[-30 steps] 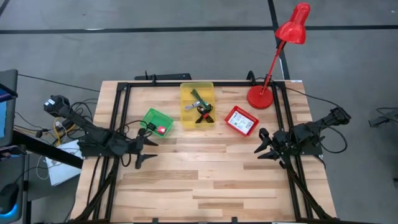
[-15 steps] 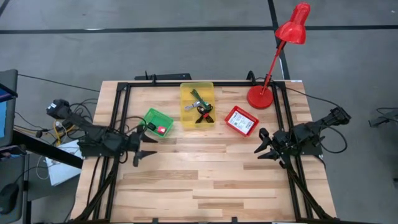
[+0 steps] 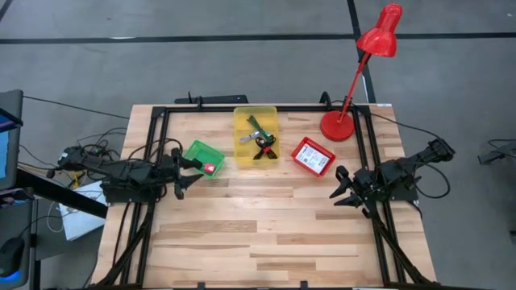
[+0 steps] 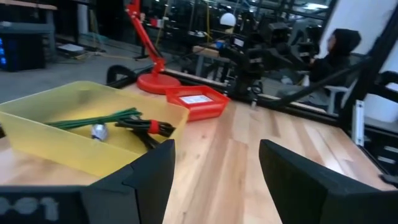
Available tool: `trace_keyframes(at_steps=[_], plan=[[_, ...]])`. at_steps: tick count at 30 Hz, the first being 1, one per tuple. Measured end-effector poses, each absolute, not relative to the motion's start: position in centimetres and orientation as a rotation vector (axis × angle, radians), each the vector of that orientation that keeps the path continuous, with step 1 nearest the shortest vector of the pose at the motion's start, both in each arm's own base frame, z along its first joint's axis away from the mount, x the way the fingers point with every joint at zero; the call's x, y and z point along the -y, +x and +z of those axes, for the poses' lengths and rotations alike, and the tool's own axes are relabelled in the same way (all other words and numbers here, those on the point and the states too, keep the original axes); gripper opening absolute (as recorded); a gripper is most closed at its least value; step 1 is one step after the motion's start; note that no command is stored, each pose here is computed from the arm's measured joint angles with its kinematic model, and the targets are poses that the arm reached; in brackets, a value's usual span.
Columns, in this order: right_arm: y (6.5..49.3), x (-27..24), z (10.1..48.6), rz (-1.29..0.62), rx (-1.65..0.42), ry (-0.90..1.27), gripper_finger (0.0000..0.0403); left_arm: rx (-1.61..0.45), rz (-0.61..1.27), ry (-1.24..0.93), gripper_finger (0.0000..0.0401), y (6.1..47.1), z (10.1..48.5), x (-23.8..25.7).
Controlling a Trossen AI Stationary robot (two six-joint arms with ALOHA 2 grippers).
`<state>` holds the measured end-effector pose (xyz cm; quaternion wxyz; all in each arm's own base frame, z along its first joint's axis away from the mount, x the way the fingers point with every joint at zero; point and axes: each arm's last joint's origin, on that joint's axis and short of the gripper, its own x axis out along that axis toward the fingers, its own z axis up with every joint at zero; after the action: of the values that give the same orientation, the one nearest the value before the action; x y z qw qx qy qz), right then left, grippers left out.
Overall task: Pick and place items into bin
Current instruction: Return to Home Position
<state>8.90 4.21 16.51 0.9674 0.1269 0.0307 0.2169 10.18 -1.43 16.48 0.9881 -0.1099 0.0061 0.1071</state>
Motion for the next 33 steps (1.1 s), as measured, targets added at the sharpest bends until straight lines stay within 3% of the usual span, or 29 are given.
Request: trace_keyframes(at_steps=[33], plan=[[8.90, -4.22, 16.49, 0.439, -0.063, 0.257, 0.0121, -0.011, 0.240, -0.220, 0.0226, 10.21, 16.46, 1.19]])
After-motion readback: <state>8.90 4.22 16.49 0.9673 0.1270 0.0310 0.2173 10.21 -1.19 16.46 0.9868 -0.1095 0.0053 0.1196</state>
